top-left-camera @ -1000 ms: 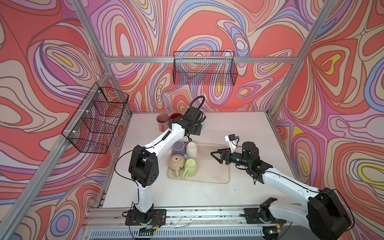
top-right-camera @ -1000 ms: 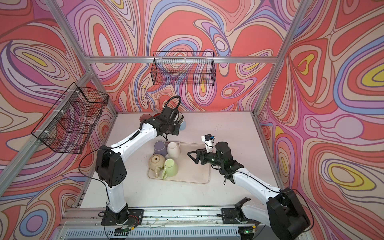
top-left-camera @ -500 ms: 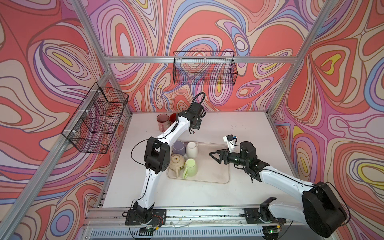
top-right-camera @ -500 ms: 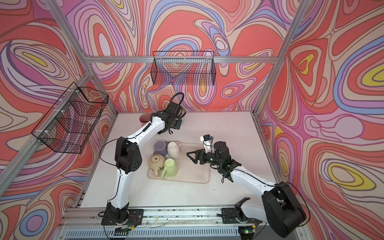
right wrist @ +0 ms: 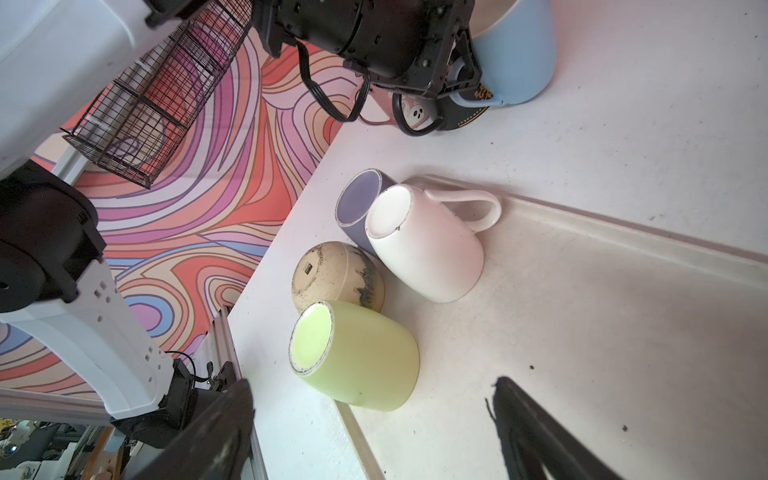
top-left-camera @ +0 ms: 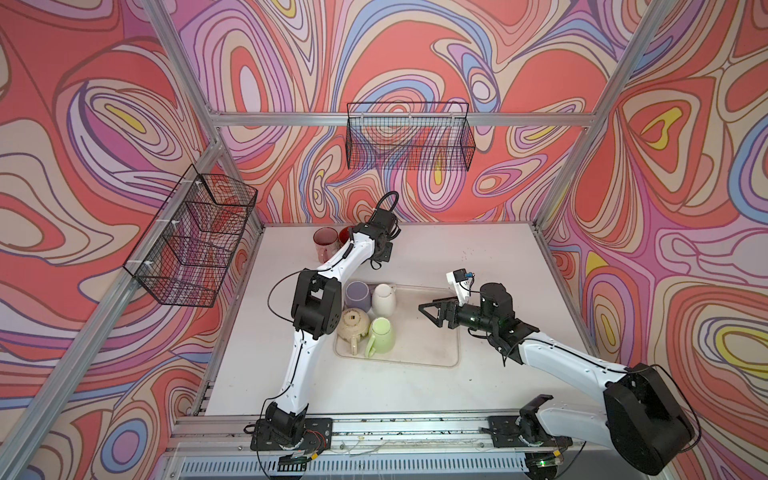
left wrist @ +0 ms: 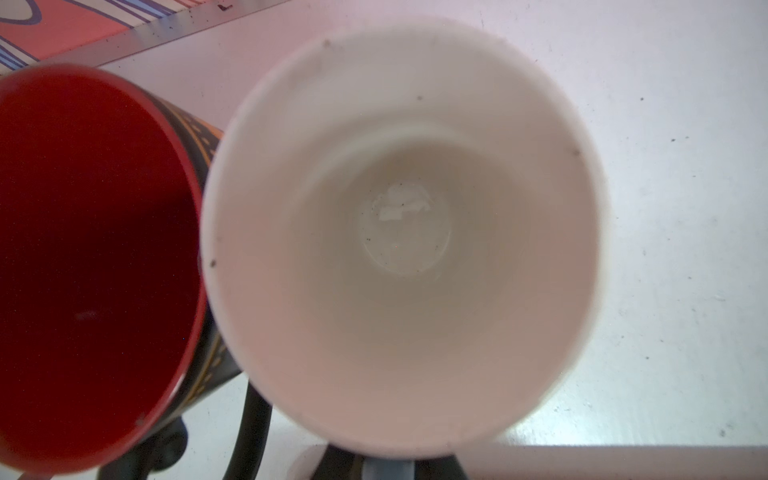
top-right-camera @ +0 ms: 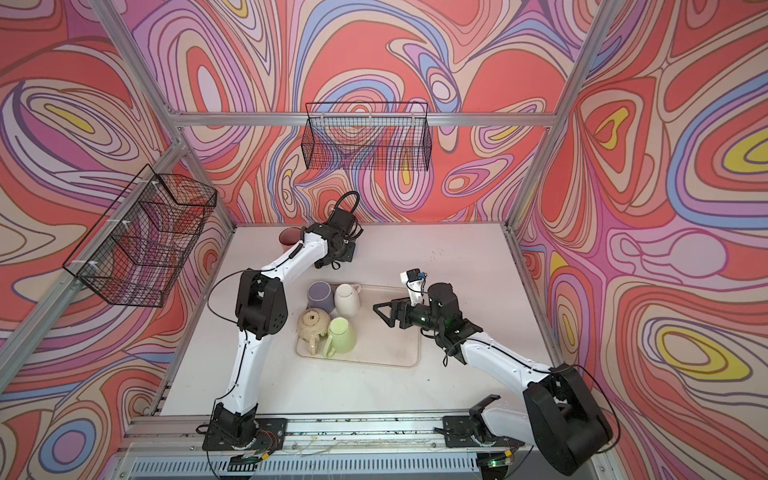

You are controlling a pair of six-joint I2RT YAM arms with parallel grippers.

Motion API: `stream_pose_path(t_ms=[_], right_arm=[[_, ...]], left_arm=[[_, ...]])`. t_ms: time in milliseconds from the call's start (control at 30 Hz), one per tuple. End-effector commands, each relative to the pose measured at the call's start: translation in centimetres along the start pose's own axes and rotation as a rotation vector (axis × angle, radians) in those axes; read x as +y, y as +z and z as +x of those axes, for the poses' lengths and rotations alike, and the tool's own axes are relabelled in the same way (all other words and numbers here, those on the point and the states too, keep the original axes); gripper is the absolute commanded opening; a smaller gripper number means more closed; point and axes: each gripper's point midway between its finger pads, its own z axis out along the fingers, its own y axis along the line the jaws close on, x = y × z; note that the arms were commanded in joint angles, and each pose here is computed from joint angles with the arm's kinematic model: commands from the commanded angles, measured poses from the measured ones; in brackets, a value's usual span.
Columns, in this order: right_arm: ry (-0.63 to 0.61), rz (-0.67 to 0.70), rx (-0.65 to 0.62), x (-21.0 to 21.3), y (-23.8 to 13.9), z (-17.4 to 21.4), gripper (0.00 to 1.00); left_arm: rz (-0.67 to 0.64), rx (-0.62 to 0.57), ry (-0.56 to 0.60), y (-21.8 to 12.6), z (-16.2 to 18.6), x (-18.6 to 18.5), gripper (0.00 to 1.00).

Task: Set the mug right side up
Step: 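Lower the light blue mug upright beside the black skull mug with the left gripper, then open the left gripper and lift it off the light blue mug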

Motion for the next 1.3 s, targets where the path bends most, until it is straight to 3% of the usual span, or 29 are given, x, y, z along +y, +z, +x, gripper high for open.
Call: stream_pose_path(t_ms=[0, 1000, 1267], right_arm=[[-0.011, -0.011, 0.001, 0.0, 0.1, 0.3, 0.92], [-0.019, -0.022, -0.006, 0.1, 0.1, 0.4, 0.92], [-0.024, -0.037, -0.011, 0.7, -0.2, 0.1, 0.92]], left_arm=[[-0.002, -0.066, -0.041, -0.6, -2.3, 0.5, 0.00], [-0.048, -0.029, -0.067, 0.7, -1.5, 1.2, 0.00], [-0.013, -0.027, -0.079, -0.3, -1.6, 0.7, 0.30]])
